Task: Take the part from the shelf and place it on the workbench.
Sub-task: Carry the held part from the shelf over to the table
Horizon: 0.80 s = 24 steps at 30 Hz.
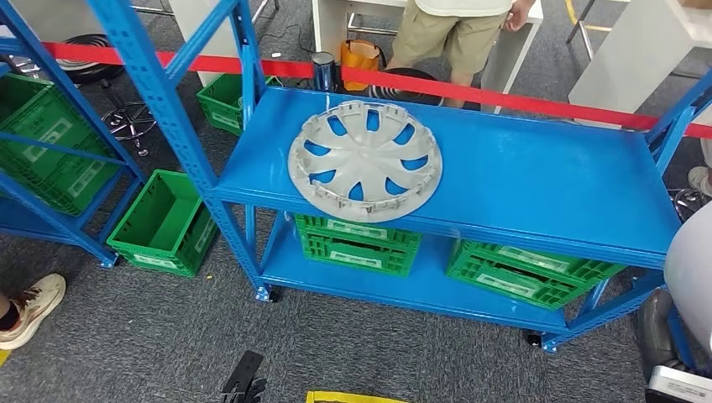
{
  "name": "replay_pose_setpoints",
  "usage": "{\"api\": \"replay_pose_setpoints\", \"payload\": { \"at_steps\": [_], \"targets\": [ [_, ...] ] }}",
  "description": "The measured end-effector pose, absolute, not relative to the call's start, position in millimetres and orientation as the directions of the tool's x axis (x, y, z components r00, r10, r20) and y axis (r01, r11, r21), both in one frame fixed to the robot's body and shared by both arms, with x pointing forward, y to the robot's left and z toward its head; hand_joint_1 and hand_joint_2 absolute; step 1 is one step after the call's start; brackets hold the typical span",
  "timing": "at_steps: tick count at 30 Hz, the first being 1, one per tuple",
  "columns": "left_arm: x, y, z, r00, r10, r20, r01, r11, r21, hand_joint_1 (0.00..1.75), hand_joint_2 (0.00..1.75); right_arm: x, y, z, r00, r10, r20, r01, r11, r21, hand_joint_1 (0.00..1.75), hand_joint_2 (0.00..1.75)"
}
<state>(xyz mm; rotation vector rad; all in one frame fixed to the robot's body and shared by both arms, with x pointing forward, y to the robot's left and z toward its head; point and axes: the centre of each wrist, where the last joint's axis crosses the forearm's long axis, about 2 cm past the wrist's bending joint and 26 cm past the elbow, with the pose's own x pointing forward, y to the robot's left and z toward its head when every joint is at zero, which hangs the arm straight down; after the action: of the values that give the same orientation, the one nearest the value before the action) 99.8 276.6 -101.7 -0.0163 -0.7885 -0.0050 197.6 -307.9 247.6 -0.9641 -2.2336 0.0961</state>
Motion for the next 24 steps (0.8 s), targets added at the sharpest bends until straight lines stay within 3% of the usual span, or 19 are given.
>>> {"api": "replay_pose_setpoints", "payload": {
  "at_steps": [24],
  "targets": [
    [104,273,-101,0.714,-0.008,0.7,0.023,1.0,-0.013,0.0,1.75,194,-321,256,-0.417,0.633,0.652,0.639,0.715,-0.284,1.75,1.75]
  ]
}}
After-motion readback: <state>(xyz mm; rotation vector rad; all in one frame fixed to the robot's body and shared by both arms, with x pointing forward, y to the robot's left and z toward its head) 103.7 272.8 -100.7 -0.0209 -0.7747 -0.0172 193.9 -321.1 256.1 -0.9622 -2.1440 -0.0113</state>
